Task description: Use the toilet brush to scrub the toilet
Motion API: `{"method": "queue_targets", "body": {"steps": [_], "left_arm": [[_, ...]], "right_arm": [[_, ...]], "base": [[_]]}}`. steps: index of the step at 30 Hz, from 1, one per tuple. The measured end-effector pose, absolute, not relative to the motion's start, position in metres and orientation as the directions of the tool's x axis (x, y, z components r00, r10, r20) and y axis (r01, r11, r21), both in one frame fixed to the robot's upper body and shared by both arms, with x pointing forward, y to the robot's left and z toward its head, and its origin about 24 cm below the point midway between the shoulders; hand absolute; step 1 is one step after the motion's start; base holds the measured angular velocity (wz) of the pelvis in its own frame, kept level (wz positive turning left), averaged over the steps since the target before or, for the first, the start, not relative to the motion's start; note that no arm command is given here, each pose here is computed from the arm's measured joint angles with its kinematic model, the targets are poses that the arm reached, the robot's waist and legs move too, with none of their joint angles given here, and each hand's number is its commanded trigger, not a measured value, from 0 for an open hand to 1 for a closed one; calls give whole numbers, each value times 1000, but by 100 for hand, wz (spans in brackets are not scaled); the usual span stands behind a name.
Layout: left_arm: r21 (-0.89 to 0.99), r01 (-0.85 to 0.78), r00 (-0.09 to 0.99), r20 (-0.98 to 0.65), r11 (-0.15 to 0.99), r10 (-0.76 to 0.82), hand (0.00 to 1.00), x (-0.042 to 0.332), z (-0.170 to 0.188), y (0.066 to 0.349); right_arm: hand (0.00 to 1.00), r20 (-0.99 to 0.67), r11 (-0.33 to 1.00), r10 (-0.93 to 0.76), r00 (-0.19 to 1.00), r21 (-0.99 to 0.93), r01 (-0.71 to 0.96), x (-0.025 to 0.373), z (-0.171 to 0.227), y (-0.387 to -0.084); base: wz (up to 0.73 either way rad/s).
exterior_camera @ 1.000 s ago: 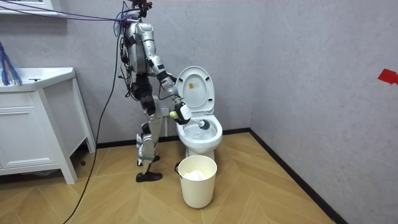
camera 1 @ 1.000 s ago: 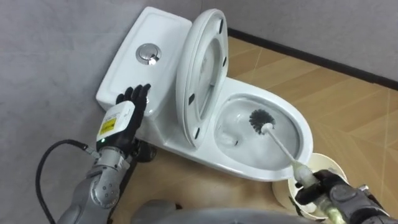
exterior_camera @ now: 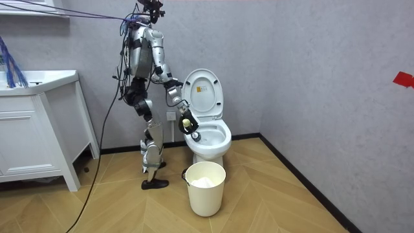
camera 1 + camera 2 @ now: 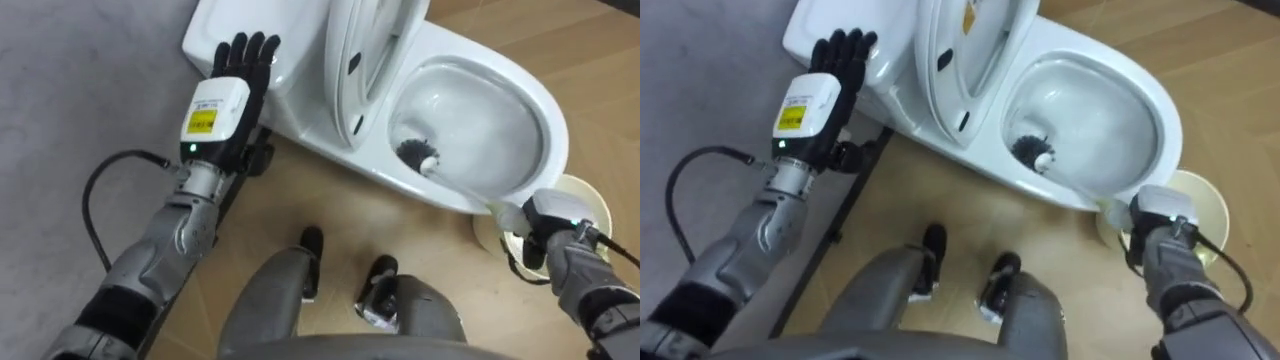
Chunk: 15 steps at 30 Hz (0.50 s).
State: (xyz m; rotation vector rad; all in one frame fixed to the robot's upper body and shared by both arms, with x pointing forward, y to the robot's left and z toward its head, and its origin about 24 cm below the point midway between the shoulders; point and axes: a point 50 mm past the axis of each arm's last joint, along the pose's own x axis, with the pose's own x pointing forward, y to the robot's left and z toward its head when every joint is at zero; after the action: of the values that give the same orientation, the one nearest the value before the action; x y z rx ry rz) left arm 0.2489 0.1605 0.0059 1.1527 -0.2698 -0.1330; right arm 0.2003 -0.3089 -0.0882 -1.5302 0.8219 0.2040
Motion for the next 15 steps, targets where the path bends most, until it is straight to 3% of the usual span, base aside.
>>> {"method": "queue_targets", "body": {"steps": [3,8,12,15], "left_arm": [[922,-96,937,211,374,-280,0,260,20,161],[914,-158,908,283,375,-308,0,270,34,157],[906,-181,892,315,383,-323,0,275,44,155],[907,-205,886,331,368,-323,0,277,48,158]], "right_arm": [[100,-533,14,-382,755,-820,-572,219,-72,-316],[100,-472,18,-419,776,-859,-512,236,-53,-328],[100,-458,187,-471,754,-887,-423,253,-39,-331],[100,-491,409,-507,708,-861,-304,264,-34,-329]], "base": [[25],[14],[5],[-5]]}}
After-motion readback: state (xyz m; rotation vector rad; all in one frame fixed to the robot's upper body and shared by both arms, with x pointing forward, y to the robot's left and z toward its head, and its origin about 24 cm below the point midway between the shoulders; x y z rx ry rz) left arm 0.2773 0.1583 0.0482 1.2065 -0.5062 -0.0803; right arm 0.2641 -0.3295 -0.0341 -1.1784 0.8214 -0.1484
